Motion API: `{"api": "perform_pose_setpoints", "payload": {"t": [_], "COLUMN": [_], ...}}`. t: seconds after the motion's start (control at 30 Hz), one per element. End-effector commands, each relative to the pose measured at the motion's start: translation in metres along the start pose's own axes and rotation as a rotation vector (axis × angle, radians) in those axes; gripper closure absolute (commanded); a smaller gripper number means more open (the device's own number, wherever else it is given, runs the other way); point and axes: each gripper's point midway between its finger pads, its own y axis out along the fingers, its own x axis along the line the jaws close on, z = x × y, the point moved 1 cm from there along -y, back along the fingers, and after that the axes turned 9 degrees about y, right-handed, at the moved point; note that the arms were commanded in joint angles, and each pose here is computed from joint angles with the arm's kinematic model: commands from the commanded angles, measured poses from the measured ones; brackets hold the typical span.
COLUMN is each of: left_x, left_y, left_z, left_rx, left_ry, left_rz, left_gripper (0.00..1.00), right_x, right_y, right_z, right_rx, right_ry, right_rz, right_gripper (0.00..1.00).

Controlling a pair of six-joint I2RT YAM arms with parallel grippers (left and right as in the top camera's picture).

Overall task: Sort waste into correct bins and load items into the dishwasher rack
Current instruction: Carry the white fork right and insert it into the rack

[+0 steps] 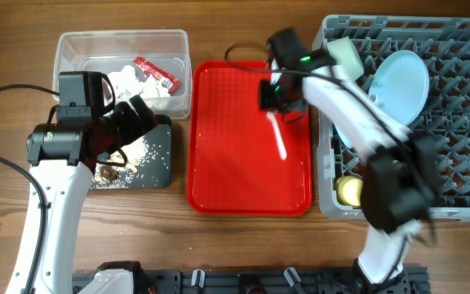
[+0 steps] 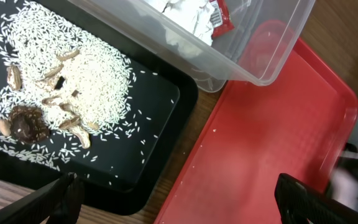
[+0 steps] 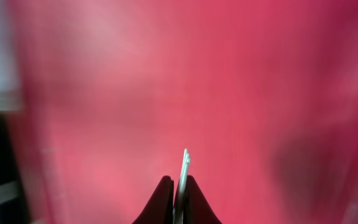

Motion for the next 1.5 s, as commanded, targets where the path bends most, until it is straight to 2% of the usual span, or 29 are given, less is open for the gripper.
{"api": "perform_pose_setpoints", "payload": {"t": [0.0, 0.2, 0.33, 0.43, 0.57, 0.67, 0.73, 0.87, 0.9, 0.93, 1.0, 1.03, 1.1, 1.2, 1.27, 1.33, 1.37, 1.47], "left_x": [-0.002, -0.002, -0.002, -0.002, -0.002, -0.002, -0.002, -0.002, -0.002, -0.002, -0.002, -0.002, -0.002, -0.002, -0.002, -0.002, -0.002, -0.002], "left_y": [-0.004, -0.004, -0.004, -0.004, -0.004, -0.004, -0.004, -0.004, -0.004, -0.004, -0.004, -0.004, -0.004, -0.004, -0.004, -0.004, -0.004, -0.004], "left_z": [-0.006, -0.006, -0.006, -0.006, -0.006, -0.006, -0.006, -0.006, -0.006, -0.006, -0.006, -0.006, -0.006, -0.006, -0.006, -0.006, -0.006, -0.006], "left_rx": [-0.016, -0.016, -0.016, -0.016, -0.016, -0.016, -0.016, -0.016, -0.016, -0.016, -0.016, -0.016, -0.016, -0.016, -0.016, -0.016, -0.016, -0.016], "left_ry": [0.008, 0.008, 0.008, 0.008, 0.008, 0.008, 0.008, 0.008, 0.008, 0.008, 0.008, 0.008, 0.008, 0.008, 0.008, 0.008, 0.008, 0.008], "left_rz": [0.012, 0.012, 0.012, 0.012, 0.012, 0.012, 0.012, 0.012, 0.012, 0.012, 0.012, 0.012, 0.012, 0.012, 0.012, 0.012, 0.012, 0.012], "left_gripper": [0.00, 0.00, 0.00, 0.00, 0.00, 0.00, 0.00, 0.00, 0.00, 0.00, 0.00, 0.00, 0.00, 0.00, 0.00, 0.00, 0.00, 0.00], "right_x": [-0.010, -0.136, -0.200, -0.243, -0.280, -0.307, -0.320, -0.336, -0.338, -0.341, -0.342, -0.342, -0.341, -0.338, -0.330, -0.316, -0.309, -0.255], "right_y": [-0.147, -0.246, -0.268, -0.265, -0.240, -0.219, -0.204, -0.181, -0.178, -0.176, -0.174, -0.175, -0.177, -0.185, -0.196, -0.212, -0.219, -0.254], "right_z": [-0.030, -0.007, 0.017, 0.042, 0.066, 0.080, 0.080, 0.081, 0.082, 0.084, 0.085, 0.084, 0.083, 0.074, 0.064, 0.048, 0.042, 0.017], "right_rx": [-0.317, -0.541, -0.588, -0.594, -0.602, -0.632, -0.649, -0.663, -0.664, -0.665, -0.665, -0.668, -0.672, -0.673, -0.659, -0.649, -0.643, -0.628], "right_ry": [0.088, 0.491, 0.812, 1.153, 1.475, 1.642, 1.683, 1.680, 1.683, 1.687, 1.687, 1.687, 1.674, 1.591, 1.485, 1.307, 1.219, 0.799], "right_rz": [-0.066, 0.233, 0.382, 0.455, 0.515, 0.563, 0.559, 0.556, 0.560, 0.564, 0.568, 0.566, 0.561, 0.542, 0.497, 0.436, 0.407, 0.215], "right_gripper": [0.96, 0.95, 0.96, 0.96, 0.96, 0.95, 0.96, 0.95, 0.91, 0.81, 0.54, 0.44, 0.33, 0.27, 0.21, 0.09, 0.07, 0.06]}}
